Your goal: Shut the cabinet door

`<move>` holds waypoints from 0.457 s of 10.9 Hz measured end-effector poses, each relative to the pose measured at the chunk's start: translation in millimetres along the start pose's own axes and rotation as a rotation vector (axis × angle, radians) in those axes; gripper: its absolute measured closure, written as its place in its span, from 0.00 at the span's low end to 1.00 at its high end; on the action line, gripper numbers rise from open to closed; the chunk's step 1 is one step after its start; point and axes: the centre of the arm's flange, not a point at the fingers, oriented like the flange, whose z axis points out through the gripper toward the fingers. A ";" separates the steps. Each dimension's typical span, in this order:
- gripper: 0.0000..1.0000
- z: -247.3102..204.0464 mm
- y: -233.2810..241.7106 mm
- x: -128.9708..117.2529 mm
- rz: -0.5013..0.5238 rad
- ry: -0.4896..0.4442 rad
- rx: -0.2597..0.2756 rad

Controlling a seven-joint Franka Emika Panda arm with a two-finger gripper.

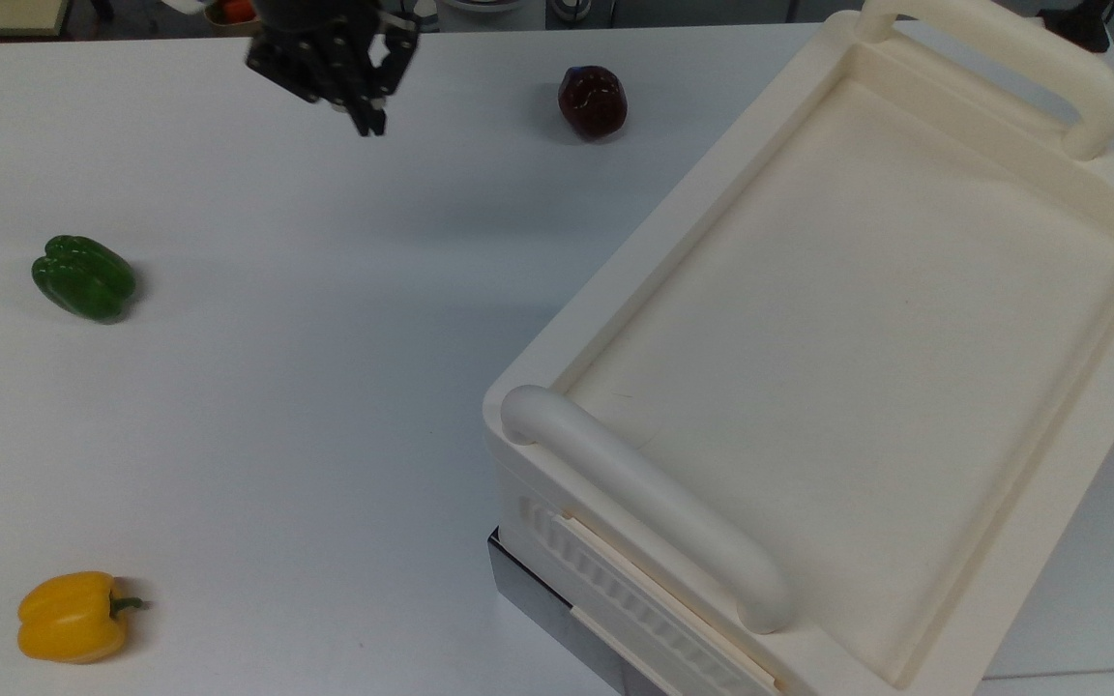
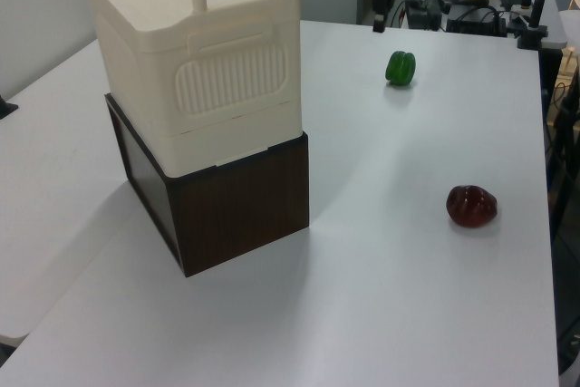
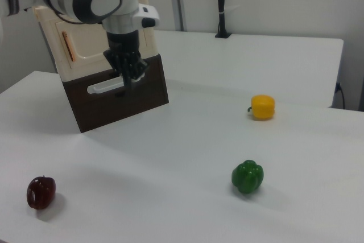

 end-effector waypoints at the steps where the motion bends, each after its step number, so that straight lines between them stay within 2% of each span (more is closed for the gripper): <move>1: 0.75 -9.0 16.0 -5.9 0.070 -0.002 -0.023; 3: 0.44 -25.0 33.5 -24.9 0.133 -0.057 -0.096; 5: 0.15 -28.4 33.6 -34.1 0.131 -0.104 -0.180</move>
